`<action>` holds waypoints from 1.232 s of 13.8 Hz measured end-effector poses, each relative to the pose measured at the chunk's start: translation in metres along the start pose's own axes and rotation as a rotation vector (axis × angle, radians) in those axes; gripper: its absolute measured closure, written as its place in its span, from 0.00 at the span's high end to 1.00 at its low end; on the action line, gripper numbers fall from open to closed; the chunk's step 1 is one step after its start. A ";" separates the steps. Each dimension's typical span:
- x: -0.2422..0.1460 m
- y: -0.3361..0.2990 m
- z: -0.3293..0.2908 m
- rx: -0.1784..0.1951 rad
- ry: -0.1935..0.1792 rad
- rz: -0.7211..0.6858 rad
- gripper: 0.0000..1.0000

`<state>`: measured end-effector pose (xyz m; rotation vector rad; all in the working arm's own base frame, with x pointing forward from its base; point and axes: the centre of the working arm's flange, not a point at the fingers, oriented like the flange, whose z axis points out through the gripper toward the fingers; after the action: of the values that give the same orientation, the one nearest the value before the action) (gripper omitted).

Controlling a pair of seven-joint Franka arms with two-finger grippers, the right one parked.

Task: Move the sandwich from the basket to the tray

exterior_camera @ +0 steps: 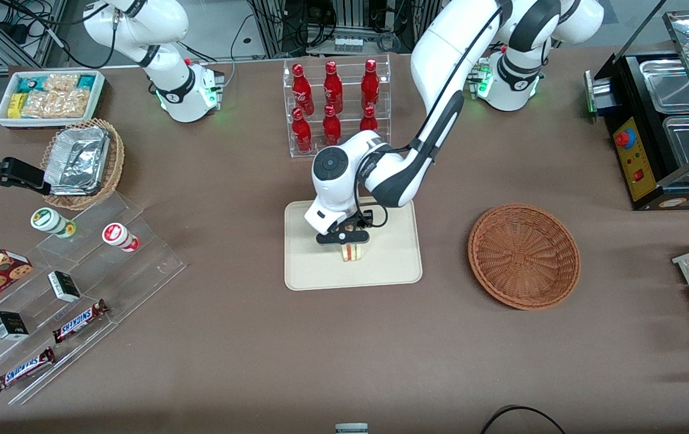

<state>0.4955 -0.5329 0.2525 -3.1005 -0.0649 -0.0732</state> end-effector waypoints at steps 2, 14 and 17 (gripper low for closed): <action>0.017 -0.014 -0.040 -0.001 0.011 -0.032 1.00; 0.101 -0.279 -0.292 0.042 -0.069 -0.232 1.00; 0.105 -0.351 -0.318 0.039 -0.080 -0.174 1.00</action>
<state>0.5705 -0.1915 0.5882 -3.0509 -0.3343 0.0466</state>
